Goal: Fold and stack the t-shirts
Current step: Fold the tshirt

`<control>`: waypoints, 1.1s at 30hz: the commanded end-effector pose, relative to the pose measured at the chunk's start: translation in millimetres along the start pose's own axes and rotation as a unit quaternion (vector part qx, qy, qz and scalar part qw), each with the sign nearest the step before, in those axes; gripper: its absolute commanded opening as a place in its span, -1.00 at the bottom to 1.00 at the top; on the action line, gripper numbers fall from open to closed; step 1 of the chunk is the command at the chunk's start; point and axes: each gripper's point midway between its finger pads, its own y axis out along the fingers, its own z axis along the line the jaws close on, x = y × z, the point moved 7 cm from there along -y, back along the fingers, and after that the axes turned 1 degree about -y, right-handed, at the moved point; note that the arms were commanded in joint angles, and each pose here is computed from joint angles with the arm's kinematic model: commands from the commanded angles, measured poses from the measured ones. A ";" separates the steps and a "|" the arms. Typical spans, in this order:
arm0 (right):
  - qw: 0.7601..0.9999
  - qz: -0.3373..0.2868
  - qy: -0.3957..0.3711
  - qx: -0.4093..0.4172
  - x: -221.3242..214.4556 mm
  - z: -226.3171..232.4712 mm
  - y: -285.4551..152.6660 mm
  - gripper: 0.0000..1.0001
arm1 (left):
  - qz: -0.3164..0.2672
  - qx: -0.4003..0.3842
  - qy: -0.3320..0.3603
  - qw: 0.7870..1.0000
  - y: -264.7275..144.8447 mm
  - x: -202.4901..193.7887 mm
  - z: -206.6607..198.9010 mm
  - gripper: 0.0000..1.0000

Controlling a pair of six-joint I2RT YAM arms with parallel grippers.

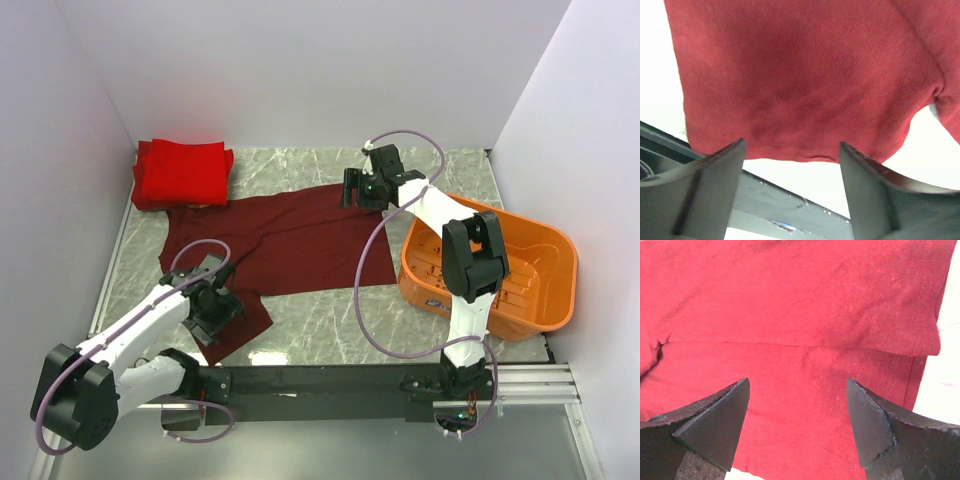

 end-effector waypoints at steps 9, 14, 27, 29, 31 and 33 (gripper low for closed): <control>1.000 -0.014 -0.013 -0.007 8.0 2.7 -4.7 0.68 | 0.082 0.007 0.018 0.996 11.4 -26.2 14.2 0.20; 1.000 -0.012 -0.015 -0.008 5.9 1.4 -7.2 0.68 | 0.083 0.030 0.028 0.996 23.8 -26.4 13.9 0.06; 0.996 0.026 -0.062 -0.059 -30.0 8.9 -33.1 0.66 | 0.002 0.061 0.036 0.998 0.3 0.1 -0.5 -0.99; 0.993 0.037 -0.075 -0.085 -42.8 10.8 -37.0 0.66 | -0.007 0.066 0.041 0.997 -5.7 3.8 -2.1 -0.99; 0.990 0.060 -0.093 -0.092 -62.7 17.0 -41.9 0.66 | -0.015 0.062 0.043 0.997 -13.8 7.8 -7.6 -0.99; 0.987 0.073 -0.108 -0.091 -75.3 22.2 -48.1 0.66 | -0.018 0.045 0.050 0.998 -18.7 10.3 -15.4 -0.99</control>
